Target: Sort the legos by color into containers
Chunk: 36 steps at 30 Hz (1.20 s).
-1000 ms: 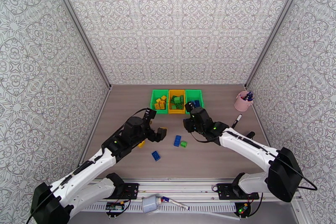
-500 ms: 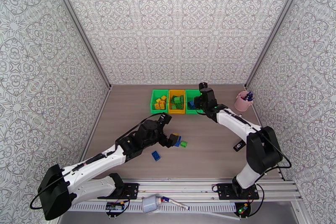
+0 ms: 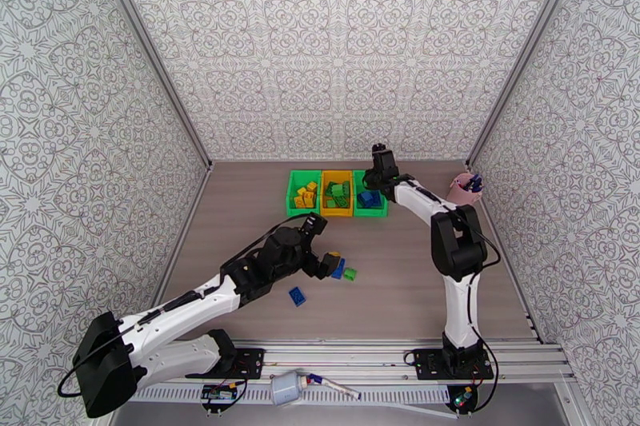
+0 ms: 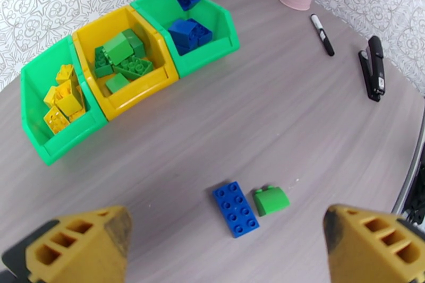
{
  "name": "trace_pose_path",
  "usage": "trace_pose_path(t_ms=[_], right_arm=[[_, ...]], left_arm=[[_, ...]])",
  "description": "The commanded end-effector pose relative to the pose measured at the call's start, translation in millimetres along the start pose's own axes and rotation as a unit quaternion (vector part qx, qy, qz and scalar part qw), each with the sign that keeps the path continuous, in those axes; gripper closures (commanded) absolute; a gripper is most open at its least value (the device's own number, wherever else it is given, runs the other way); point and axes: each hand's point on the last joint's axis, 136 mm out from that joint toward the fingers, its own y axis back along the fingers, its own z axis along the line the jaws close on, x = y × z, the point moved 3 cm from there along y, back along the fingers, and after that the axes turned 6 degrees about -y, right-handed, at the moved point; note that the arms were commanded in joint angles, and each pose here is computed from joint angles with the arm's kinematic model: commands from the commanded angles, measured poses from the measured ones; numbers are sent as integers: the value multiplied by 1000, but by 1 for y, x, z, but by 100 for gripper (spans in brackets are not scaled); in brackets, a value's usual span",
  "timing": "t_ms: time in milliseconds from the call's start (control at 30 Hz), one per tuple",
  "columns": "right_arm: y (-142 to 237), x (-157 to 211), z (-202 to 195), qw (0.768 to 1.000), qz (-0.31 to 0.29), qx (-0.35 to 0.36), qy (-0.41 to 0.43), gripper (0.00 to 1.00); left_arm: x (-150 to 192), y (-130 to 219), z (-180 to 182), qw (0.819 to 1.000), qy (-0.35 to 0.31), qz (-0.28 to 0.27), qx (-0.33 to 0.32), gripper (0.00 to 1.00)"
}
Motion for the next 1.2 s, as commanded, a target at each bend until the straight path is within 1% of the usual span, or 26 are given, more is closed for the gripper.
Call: trace_pose_path(t_ms=[0,33,200,233,367,467,567,633,700,900,1000,1100,1167], right_arm=[[-1,-7,-5,1000,10,12,-1,83],[0,-10,-4,1000,7,10,0,80],[21,-21,-1,1000,-14,-10,-1,52],[27,-23,-1,1000,-20,-15,0,48],[52,-20,0,998,-35,-44,2,39],[75,-13,5,995,-40,-88,4,30],[100,-1,11,989,-47,-138,14,19],[116,7,15,984,-49,-167,26,14],[131,19,15,981,-50,-184,41,11],[156,45,16,975,-43,-205,74,9],[160,57,17,972,-32,-220,79,8],[160,69,18,971,-21,-224,87,8],[161,73,17,971,-17,-223,87,7]], left_arm=[[-11,2,-2,1000,-12,-9,3,0],[-11,1,-2,1000,-12,-8,3,0],[-9,1,3,1000,6,-3,-15,0],[-8,1,5,1000,12,-1,-21,0],[0,2,10,998,43,10,-44,0],[12,4,10,995,72,32,-58,2],[32,9,12,987,121,70,-84,0],[46,16,13,978,150,95,-114,0],[60,24,8,969,168,116,-139,0],[105,42,0,941,210,185,-192,0],[122,42,0,932,234,198,-194,0],[132,35,2,926,259,206,-184,0],[139,30,4,920,269,222,-181,0]])
